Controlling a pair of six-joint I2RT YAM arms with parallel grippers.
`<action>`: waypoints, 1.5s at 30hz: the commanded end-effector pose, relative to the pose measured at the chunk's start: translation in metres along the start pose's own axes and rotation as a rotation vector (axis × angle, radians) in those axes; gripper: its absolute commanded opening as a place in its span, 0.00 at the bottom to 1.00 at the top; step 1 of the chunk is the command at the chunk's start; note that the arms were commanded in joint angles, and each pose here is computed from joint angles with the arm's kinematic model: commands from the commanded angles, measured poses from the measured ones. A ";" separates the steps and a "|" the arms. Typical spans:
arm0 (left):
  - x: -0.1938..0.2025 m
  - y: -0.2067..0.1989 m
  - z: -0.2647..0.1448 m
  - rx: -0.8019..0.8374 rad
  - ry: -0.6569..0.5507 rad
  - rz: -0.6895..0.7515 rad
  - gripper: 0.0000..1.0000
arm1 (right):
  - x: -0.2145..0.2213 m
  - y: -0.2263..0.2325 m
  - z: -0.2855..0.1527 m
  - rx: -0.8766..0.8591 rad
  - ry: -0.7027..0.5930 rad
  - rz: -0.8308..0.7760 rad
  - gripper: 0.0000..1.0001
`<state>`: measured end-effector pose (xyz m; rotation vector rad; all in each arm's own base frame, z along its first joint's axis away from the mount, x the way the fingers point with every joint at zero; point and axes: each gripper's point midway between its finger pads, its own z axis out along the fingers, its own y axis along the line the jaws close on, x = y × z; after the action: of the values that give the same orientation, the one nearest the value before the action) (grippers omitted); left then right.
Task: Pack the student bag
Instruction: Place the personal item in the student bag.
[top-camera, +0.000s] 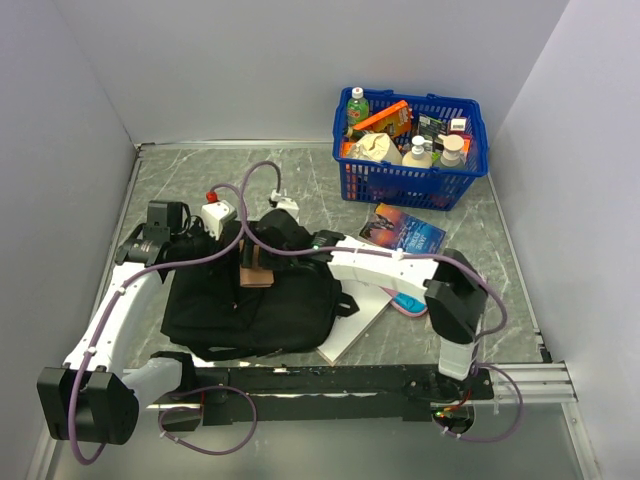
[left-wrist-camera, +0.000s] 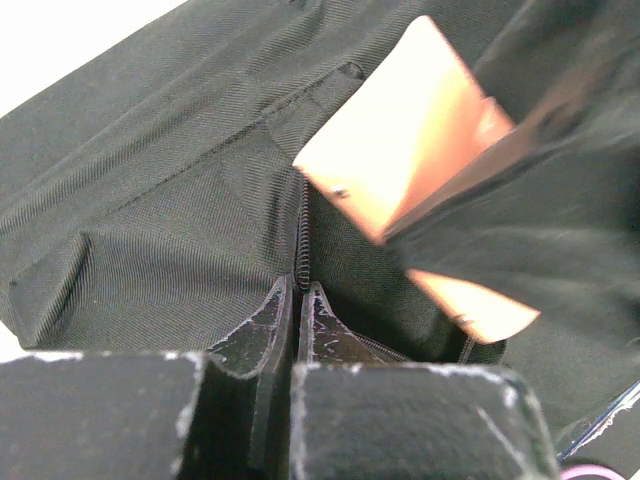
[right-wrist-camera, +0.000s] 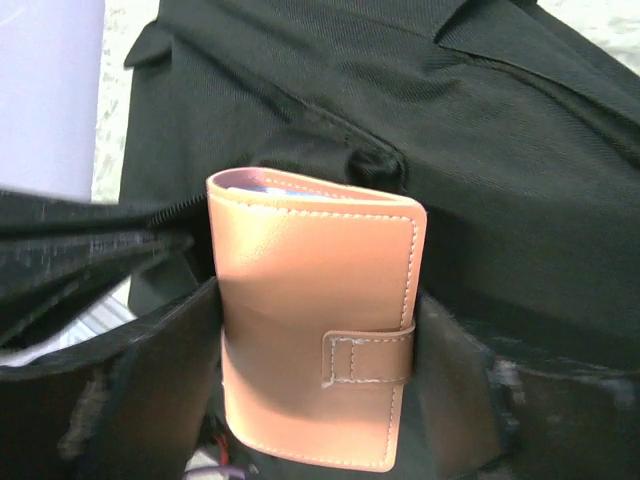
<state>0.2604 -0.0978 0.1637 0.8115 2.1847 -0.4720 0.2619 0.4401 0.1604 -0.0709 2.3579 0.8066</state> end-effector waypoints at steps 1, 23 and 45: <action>-0.012 -0.014 -0.002 0.068 -0.049 -0.011 0.01 | -0.017 0.035 0.008 -0.071 -0.048 0.033 0.87; -0.004 -0.008 0.005 0.058 -0.023 -0.001 0.01 | 0.005 -0.009 -0.009 -0.323 0.068 0.018 0.95; 0.000 -0.006 0.008 0.053 -0.014 0.000 0.01 | -0.004 -0.046 -0.036 -0.149 0.062 -0.145 0.90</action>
<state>0.2573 -0.0988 0.1510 0.8160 2.2228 -0.5010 0.2452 0.3938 0.1332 -0.3076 2.3761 1.0604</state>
